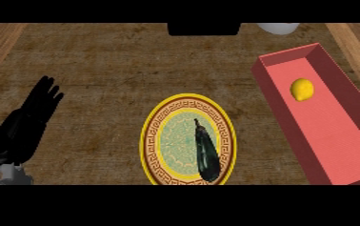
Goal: Pick the lemon from the plate and place it in the cardboard box
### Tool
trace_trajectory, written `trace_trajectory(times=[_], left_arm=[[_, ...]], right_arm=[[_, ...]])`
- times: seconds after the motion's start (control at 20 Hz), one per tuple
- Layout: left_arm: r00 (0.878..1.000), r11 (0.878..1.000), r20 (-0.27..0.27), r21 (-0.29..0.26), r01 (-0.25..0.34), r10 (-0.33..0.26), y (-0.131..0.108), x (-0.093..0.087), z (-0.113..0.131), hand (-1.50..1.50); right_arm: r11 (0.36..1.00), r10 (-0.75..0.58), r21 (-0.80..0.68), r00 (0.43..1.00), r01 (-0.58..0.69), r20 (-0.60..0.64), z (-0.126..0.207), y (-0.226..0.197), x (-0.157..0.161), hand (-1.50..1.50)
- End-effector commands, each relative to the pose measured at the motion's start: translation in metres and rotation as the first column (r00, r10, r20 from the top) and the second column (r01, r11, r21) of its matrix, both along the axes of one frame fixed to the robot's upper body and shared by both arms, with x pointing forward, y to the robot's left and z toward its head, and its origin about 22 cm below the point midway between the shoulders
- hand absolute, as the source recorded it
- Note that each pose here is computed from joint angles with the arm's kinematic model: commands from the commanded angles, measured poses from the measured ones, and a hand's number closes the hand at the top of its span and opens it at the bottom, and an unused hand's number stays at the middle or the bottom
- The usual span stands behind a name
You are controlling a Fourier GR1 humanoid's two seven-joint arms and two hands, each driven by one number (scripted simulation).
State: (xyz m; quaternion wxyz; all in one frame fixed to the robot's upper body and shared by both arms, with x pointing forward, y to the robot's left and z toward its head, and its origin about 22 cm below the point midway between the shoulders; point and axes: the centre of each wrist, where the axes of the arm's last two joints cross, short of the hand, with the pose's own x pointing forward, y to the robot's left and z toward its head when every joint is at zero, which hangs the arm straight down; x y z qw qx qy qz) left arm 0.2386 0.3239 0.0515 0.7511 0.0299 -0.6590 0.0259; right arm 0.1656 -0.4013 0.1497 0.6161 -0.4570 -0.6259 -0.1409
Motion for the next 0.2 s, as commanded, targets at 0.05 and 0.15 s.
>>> trace_trajectory(times=[0.05,0.15], left_arm=[[1.0,1.0,-0.001,-0.01,0.004,-0.004,-0.005,0.007,-0.008,0.0],[1.0,1.0,0.004,0.009,-0.007,0.007,-0.002,0.005,-0.006,0.0]], right_arm=[[1.0,0.018,-0.021,1.0,-0.018,0.012,-0.005,-0.028,-0.033,-1.5],[1.0,0.005,-0.025,1.0,-0.005,-0.007,0.009,-0.029,-0.049,-1.5]])
